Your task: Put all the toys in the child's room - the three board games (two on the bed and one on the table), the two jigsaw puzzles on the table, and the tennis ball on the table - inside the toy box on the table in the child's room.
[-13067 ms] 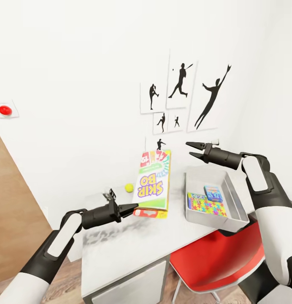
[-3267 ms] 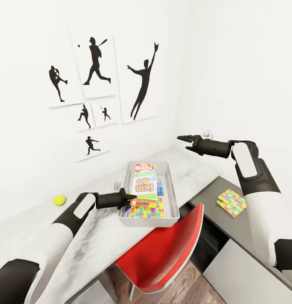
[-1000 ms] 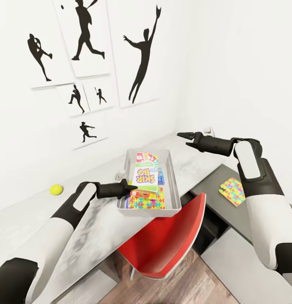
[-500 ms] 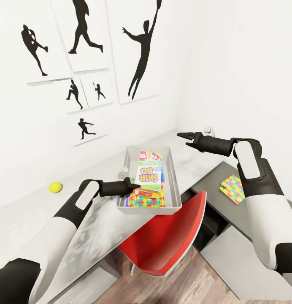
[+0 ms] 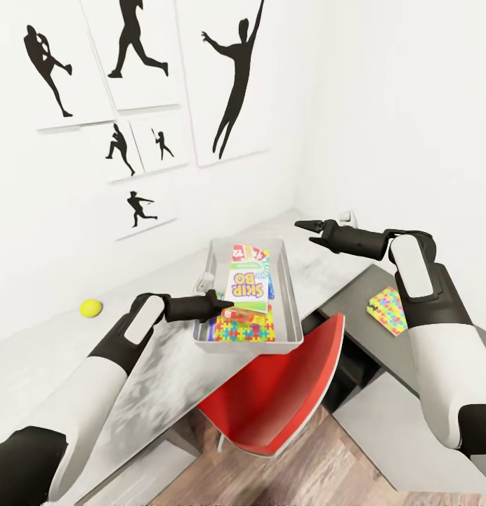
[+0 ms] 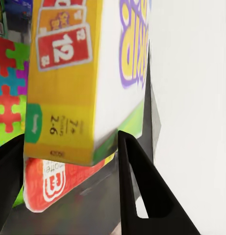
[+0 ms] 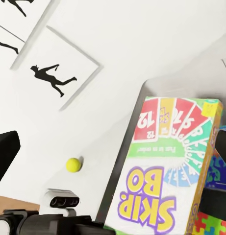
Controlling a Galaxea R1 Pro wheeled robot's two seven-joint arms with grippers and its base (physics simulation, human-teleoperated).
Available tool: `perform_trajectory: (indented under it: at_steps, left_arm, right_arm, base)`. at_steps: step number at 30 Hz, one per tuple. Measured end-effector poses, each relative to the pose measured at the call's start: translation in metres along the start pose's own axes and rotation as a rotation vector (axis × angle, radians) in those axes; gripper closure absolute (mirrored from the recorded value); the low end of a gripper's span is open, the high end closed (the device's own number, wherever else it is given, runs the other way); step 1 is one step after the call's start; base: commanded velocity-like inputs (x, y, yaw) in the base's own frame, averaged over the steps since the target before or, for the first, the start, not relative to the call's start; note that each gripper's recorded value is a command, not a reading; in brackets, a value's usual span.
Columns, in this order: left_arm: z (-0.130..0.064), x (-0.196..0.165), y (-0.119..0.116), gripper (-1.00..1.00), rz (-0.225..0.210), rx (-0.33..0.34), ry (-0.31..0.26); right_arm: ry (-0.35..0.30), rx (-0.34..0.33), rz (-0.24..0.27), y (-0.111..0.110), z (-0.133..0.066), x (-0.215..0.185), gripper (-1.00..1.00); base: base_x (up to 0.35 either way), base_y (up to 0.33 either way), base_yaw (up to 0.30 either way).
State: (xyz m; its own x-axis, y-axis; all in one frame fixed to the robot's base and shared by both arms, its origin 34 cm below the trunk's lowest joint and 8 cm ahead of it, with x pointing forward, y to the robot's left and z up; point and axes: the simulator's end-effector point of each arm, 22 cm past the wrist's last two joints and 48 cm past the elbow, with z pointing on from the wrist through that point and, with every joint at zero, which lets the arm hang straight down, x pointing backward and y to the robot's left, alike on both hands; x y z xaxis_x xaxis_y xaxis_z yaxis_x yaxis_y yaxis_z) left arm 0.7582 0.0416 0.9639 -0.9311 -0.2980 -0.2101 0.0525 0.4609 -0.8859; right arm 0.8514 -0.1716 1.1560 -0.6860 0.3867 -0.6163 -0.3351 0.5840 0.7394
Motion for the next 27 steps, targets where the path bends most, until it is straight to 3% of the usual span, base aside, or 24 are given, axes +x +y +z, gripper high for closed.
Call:
perform_trajectory:
  at_steps: [10,16,27]
  left_arm:
    - [-0.002,-0.012,-0.019,1.0,0.042,0.015,0.015]
    - [-0.004,-0.011,-0.009,1.0,0.044,-0.037,0.025]
    - [-0.005,-0.01,-0.007,1.0,0.038,-0.047,0.03]
  right_arm:
    - [0.008,0.004,0.01,-0.008,0.004,0.005,-1.0]
    - [0.008,0.003,0.01,-0.008,0.004,0.005,-1.0]
    - [0.008,0.003,0.01,-0.007,0.004,0.005,-1.0]
  base:
    - [0.0,0.0,0.0]
    - [0.0,0.0,0.0]
    - [0.0,0.0,0.0]
